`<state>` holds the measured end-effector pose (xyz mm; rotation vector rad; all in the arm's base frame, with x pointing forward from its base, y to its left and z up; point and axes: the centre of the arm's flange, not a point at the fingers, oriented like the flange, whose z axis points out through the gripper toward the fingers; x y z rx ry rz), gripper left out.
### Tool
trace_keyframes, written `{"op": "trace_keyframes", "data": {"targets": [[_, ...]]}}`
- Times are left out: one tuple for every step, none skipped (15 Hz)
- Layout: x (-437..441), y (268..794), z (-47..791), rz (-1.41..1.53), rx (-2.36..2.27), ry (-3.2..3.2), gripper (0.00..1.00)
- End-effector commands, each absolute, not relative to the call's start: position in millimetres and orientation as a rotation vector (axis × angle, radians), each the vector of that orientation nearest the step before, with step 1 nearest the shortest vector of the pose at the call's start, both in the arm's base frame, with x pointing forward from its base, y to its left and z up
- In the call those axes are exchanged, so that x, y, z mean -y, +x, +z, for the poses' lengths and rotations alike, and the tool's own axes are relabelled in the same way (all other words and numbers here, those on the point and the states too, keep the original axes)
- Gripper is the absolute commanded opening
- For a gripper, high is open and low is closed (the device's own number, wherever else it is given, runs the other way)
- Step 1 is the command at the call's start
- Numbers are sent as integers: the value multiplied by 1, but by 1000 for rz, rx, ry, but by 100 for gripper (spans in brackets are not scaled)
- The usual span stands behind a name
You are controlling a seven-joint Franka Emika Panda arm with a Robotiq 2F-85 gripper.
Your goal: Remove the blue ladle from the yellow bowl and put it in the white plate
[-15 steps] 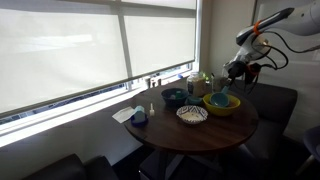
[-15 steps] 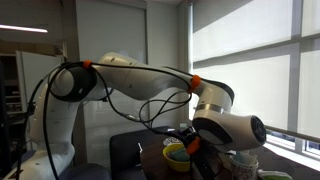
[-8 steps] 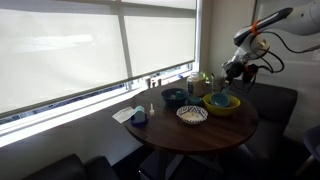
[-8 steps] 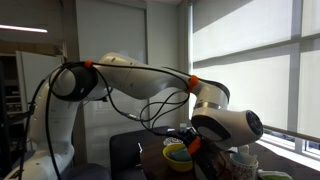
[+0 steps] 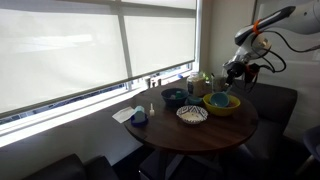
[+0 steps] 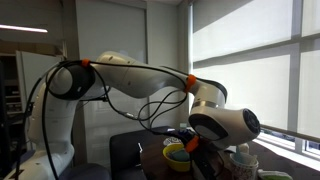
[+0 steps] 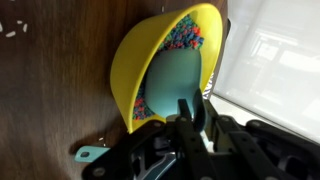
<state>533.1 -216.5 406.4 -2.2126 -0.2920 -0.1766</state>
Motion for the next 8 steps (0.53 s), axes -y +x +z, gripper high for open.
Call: {"op": "trace_keyframes", "data": {"targets": [[204, 520, 406, -167, 242, -2233, 24], [203, 519, 405, -170, 229, -2232, 32], [203, 518, 404, -175, 217, -2232, 33], [203, 517, 404, -183, 203, -2232, 34], [202, 516, 404, -194, 184, -2235, 35], [202, 515, 404, -208, 170, -2238, 31], [202, 513, 404, -217, 154, -2242, 28], [202, 512, 406, -224, 135, -2243, 24]]}}
